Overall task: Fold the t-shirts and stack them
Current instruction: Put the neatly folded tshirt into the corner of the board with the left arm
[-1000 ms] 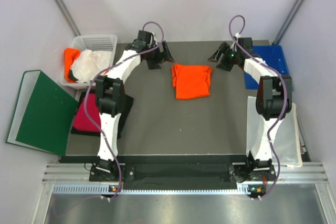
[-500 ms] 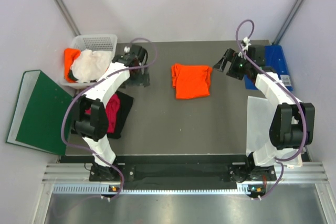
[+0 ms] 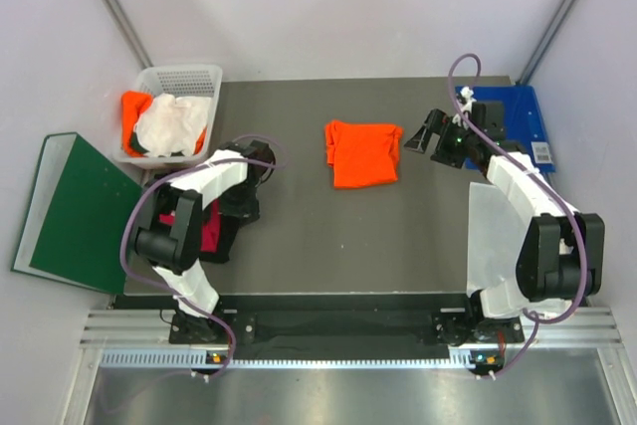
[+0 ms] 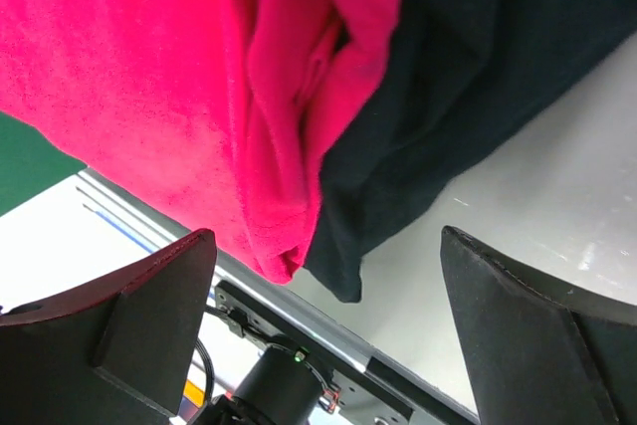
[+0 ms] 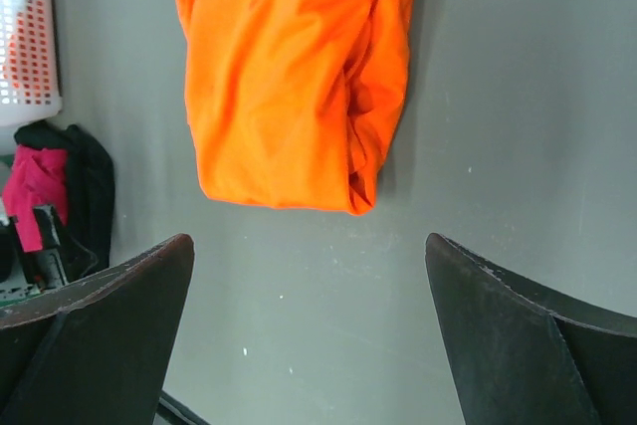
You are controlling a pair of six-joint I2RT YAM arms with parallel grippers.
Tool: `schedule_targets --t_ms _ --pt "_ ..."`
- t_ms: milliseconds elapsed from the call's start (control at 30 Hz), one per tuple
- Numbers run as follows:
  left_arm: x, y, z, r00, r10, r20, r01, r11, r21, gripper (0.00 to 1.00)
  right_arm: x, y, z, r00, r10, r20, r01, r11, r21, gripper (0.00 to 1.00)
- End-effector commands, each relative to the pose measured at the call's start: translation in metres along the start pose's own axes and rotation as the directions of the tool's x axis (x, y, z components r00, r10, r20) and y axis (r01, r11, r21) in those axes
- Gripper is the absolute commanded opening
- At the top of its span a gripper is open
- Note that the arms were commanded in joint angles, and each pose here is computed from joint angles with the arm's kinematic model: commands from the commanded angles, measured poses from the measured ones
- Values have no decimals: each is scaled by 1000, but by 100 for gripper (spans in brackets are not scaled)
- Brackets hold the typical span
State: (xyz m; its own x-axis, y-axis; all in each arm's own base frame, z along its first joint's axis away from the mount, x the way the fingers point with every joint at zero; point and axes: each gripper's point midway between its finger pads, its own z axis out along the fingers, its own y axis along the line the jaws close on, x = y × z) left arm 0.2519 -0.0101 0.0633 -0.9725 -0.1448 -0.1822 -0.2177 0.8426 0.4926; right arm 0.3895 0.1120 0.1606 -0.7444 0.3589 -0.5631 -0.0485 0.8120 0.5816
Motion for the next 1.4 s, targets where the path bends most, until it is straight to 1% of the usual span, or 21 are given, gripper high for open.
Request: schedule_targets --t_ms 0,267,300,367,400,433,467,500,567,700,833,867,900,933,967,1033,1067,1100,1200,1333,1367 --pt "-1 7 5 999 -37 39 39 998 -51 99 -8 13 -16 998 -31 56 34 999 -40 100" --pt "0 -7 33 1000 -11 5 11 994 -109 99 -8 21 -26 997 -24 73 29 997 -67 100" --pt "-1 -7 35 1000 -8 5 8 993 -117 97 -9 23 -27 997 -23 77 28 997 -71 100" --pt "-2 -9 42 1000 15 -4 -16 990 -142 83 -10 24 -29 996 -25 80 31 997 -74 100" --pt "-4 -10 44 1000 19 -6 -19 989 -148 73 -11 26 -30 996 -28 87 34 996 -78 100" --pt "-2 -11 50 999 37 -29 -41 986 -164 36 -11 26 -31 996 -28 88 35 996 -77 100" --pt "-4 -12 52 999 29 -37 -34 985 -167 15 -12 27 -33 995 -29 90 37 996 -79 99" --pt "-3 -14 54 998 31 -52 -39 985 -171 0 -11 28 -34 995 -31 92 38 996 -79 100" --pt "-3 -25 56 997 31 -76 -41 990 -134 0 -10 27 -36 995 -32 92 39 996 -76 100" --pt "-11 -49 40 998 23 -50 -24 1000 -16 0 -2 24 -39 996 -32 84 38 997 -68 100" --pt "-19 -89 9 997 81 19 -82 994 66 0 5 20 -40 997 -25 79 30 998 -62 100" --pt "-30 -102 -3 996 76 46 -80 992 102 0 7 19 -40 997 -25 72 30 998 -62 100" --pt "-27 -114 -7 995 92 32 -96 988 124 0 10 18 -39 997 -24 68 28 998 -59 100" --pt "-27 -127 -15 993 112 46 -117 983 142 0 9 18 -40 997 -23 70 27 998 -57 100" --pt "-38 -141 -30 993 95 76 -108 977 183 0 10 18 -40 997 -23 70 27 998 -57 99" --pt "-34 -162 -37 989 131 68 -142 970 196 0 11 17 -40 997 -23 69 26 998 -55 100" --pt "-43 -172 -45 990 114 85 -130 968 214 0 11 16 -41 997 -23 69 26 998 -52 100" --pt "-40 -181 -40 990 128 59 -137 967 213 0 12 15 -41 998 -22 65 25 999 -49 100" --pt "-40 -192 -43 992 124 38 -130 962 242 0 13 15 -42 998 -26 64 29 998 -48 100" --pt "-41 -200 -59 992 116 48 -125 934 334 0 16 13 -41 998 -22 58 24 999 -42 100" --pt "-42 -202 -63 993 109 55 -122 927 355 9 16 12 -40 998 -22 58 24 999 -40 100"
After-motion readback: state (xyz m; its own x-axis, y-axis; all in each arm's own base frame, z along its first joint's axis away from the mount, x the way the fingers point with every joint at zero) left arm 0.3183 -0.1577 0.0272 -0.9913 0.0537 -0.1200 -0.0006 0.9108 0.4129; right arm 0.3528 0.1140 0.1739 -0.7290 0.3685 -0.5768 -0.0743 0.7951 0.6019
